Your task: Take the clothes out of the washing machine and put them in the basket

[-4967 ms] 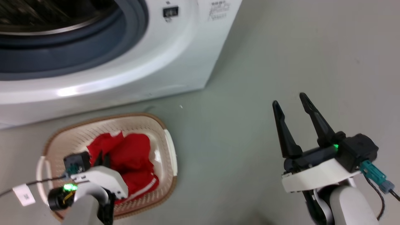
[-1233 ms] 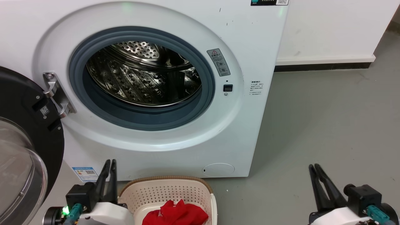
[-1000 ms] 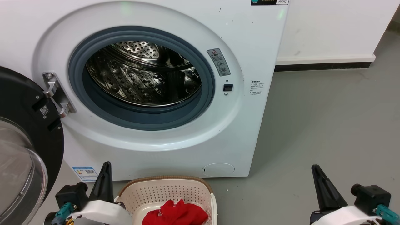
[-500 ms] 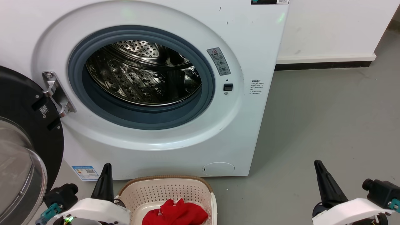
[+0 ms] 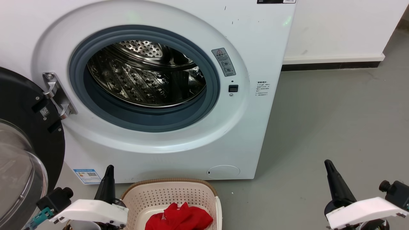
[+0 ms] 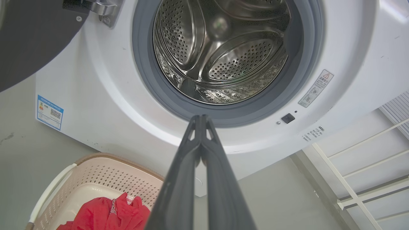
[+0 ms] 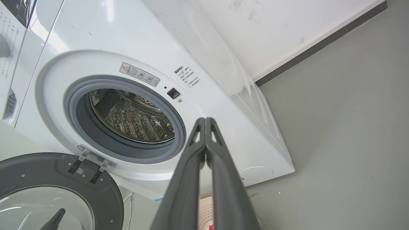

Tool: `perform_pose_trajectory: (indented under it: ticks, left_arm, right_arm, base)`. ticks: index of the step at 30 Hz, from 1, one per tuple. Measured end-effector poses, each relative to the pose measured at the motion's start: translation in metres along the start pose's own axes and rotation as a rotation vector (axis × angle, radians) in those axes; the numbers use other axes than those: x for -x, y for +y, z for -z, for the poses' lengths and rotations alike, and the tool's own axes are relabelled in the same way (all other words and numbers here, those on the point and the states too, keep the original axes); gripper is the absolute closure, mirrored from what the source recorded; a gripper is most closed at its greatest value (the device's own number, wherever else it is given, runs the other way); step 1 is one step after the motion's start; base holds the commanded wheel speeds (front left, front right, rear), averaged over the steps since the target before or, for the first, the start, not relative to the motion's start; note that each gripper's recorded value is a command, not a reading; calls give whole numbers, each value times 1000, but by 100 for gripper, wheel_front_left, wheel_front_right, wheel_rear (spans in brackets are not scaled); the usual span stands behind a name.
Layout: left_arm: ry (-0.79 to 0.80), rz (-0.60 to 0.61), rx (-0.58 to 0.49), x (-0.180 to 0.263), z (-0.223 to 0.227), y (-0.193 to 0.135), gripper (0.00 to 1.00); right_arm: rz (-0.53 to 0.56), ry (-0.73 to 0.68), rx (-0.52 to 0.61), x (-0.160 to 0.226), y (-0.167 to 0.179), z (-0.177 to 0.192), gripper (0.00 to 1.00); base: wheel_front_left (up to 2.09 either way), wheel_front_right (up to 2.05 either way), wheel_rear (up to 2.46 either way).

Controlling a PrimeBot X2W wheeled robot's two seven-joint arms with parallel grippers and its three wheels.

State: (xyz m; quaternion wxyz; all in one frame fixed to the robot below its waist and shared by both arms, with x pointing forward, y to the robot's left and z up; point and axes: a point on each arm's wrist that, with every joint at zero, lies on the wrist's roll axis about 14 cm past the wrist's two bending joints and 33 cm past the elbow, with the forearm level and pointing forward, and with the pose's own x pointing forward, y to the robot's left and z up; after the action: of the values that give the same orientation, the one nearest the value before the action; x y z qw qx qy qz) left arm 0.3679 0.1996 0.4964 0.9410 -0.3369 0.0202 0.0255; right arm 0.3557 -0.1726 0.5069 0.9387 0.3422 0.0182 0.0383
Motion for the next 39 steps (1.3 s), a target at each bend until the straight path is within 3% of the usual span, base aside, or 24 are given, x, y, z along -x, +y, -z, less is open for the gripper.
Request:
perform_pose_trajectory:
  ticks: [39]
  left_arm:
    - [20, 13, 477, -11, -1, -3, 100]
  right_arm:
    - [35, -31, -465, -15, -14, -8, 100]
  base:
    - [0, 0, 0]
